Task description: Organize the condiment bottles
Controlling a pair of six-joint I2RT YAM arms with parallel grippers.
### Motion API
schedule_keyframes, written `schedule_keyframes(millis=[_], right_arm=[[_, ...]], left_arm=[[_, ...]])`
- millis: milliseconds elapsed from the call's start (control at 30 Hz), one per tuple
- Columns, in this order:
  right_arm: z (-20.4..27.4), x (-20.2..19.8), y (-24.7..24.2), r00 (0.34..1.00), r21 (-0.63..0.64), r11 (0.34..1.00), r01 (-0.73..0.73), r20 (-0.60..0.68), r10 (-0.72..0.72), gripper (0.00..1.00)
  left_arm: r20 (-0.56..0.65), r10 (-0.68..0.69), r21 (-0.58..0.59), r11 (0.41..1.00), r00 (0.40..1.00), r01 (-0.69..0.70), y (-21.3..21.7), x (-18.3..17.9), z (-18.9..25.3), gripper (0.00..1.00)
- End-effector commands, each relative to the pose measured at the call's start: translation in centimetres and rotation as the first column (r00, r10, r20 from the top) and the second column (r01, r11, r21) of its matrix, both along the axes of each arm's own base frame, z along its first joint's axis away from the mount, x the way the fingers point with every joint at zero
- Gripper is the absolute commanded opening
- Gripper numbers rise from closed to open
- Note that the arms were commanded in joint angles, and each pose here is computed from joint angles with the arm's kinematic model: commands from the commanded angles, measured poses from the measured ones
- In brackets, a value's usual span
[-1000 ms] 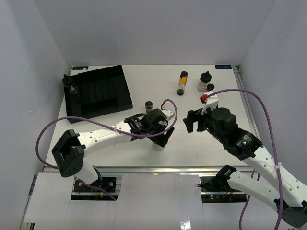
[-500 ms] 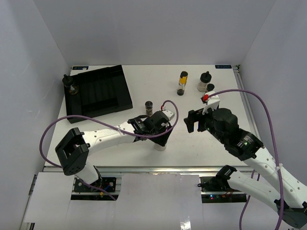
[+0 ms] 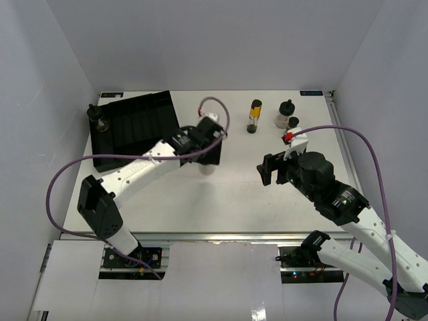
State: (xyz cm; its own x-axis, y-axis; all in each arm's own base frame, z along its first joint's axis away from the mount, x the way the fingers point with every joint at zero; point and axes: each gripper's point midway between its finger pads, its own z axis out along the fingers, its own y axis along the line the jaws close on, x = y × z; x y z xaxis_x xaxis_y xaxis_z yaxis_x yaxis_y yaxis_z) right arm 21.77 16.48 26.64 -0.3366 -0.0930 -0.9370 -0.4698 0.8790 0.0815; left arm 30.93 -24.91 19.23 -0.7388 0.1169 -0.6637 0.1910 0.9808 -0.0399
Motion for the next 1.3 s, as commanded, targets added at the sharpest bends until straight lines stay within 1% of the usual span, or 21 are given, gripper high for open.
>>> schedule_keyframes(millis=[0,100,167,233,300,333,433,500,567,667,767,867,1033,1100,1267], right_arm=[[1.7,-0.3,0.4,0.999,0.048,0.999,-0.025,0.034,0.023,0.9],[2.1,-0.4,0.8,0.999,0.06,0.997,-0.043,0.033,0.041,0.9],[2.3,-0.4,1.0,0.998,0.072,0.996,-0.049,0.035,0.047,0.9],[2.5,-0.5,1.3,0.998,0.087,0.994,-0.062,0.038,0.059,0.9],[2.4,-0.7,1.9,0.996,0.104,0.991,-0.088,0.037,0.084,0.9],[2.5,-0.7,2.1,0.995,0.113,0.989,-0.099,0.042,0.094,0.9],[2.2,-0.7,2.7,0.993,0.118,0.986,-0.119,0.04,0.115,0.9],[1.9,-0.7,3.0,0.991,0.116,0.984,-0.132,0.033,0.129,0.9],[1.7,-0.7,3.4,0.989,0.116,0.982,-0.147,0.033,0.144,0.9],[1.8,-0.7,3.7,0.986,0.12,0.979,-0.166,0.041,0.162,0.9],[1.9,-0.8,3.8,0.985,0.121,0.978,-0.173,0.046,0.168,0.9],[2.0,-1.0,3.8,0.982,0.129,0.974,-0.185,0.053,0.179,0.9],[2.3,-1.2,3.8,0.981,0.138,0.972,-0.192,0.066,0.185,0.9],[2.5,-1.3,3.8,0.98,0.141,0.971,-0.195,0.072,0.186,0.9],[2.6,-1.2,3.7,0.98,0.14,0.972,-0.191,0.077,0.181,0.9]], left_arm=[[0.206,0.319,-0.069,0.948,0.925,-0.311,11.4,5.4,8.9,0.0],[0.249,0.46,-0.107,0.888,0.853,-0.447,18.3,7.3,10.9,0.0],[0.262,0.537,-0.132,0.843,0.802,-0.522,22.6,7.6,11.5,0.0],[0.264,0.578,-0.155,0.816,0.772,-0.557,25.2,7.7,11.5,0.0],[0.26,0.667,-0.198,0.745,0.698,-0.638,30.6,7.6,11.1,0.0],[0.257,0.699,-0.204,0.715,0.668,-0.669,32.5,7.5,10.7,0.0],[0.237,0.747,-0.209,0.664,0.621,-0.718,35.7,7.8,9.2,0.0],[0.225,0.769,-0.205,0.638,0.598,-0.743,37.2,8.1,8.0,0.0],[0.226,0.775,-0.224,0.631,0.59,-0.743,38.0,9.0,7.1,0.0],[0.182,0.79,-0.244,0.614,0.586,-0.751,39.4,9.9,4.8,0.0],[0.167,0.789,-0.214,0.614,0.591,-0.76,40.4,11.6,2.8,0.0],[0.181,0.802,-0.18,0.597,0.57,-0.782,41.7,12.3,1.7,0.0],[0.21,0.797,-0.181,0.601,0.566,-0.778,42.5,13.4,0.6,0.0],[0.213,0.79,-0.18,0.61,0.575,-0.772,42.7,14.2,-0.2,0.0],[0.221,0.793,-0.181,0.605,0.567,-0.775,43.5,15.8,-0.9,0.0]])
